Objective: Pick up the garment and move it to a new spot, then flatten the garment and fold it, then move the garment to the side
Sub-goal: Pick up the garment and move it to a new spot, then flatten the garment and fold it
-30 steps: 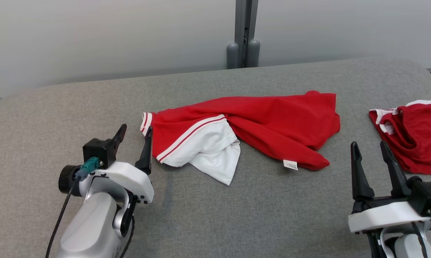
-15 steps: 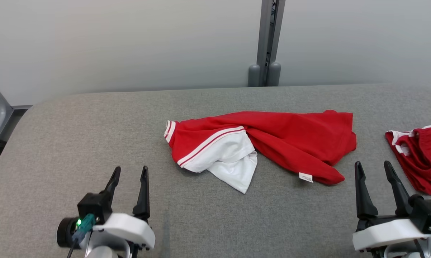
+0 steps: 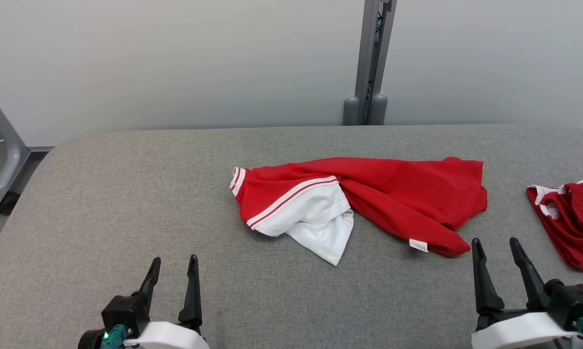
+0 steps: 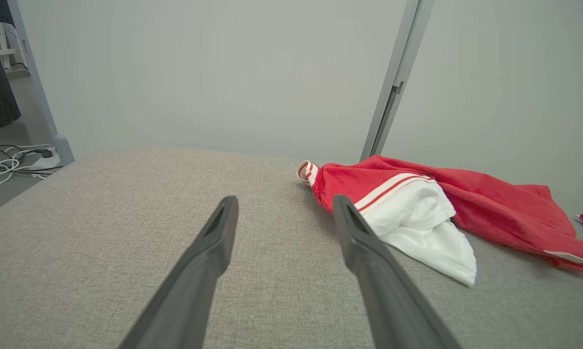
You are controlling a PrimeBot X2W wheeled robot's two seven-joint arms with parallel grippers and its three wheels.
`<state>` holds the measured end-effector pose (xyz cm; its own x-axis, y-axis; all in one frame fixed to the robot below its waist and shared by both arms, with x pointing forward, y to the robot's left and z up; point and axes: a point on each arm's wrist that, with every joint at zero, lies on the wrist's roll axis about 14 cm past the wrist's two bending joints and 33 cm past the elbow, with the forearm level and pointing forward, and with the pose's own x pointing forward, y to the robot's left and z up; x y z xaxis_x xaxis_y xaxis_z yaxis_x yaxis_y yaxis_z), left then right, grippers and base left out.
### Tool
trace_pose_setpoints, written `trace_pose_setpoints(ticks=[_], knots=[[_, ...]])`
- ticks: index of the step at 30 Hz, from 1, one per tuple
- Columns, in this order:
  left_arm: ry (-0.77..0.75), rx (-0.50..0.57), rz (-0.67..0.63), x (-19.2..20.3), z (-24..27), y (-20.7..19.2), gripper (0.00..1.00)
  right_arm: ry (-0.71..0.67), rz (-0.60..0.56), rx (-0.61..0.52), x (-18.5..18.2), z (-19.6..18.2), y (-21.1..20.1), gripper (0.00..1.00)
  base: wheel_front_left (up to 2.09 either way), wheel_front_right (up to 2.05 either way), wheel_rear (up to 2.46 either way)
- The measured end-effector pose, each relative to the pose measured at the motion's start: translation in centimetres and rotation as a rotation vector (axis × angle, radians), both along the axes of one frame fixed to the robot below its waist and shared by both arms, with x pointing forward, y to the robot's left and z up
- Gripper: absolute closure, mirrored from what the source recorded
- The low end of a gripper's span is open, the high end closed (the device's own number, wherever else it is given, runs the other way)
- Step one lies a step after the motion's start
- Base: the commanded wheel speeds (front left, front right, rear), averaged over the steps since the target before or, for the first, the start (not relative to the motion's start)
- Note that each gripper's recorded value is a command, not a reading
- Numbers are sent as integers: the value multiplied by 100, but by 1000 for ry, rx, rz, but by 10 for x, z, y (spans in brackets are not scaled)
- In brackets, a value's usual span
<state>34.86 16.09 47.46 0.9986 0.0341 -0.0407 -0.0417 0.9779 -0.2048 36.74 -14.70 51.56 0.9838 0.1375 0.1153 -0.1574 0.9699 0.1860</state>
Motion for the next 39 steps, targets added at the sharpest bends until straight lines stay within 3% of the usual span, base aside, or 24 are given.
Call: trace_pose_setpoints(ticks=[22,39], knots=[[29,-28,-14,1,-10,-4,0,14,1,-3,1,-5,0,0,0,0,0],[237,-89,-292,51,-54,-89,0,46,-98,-14,6,-15,-33,0,0,0,0]])
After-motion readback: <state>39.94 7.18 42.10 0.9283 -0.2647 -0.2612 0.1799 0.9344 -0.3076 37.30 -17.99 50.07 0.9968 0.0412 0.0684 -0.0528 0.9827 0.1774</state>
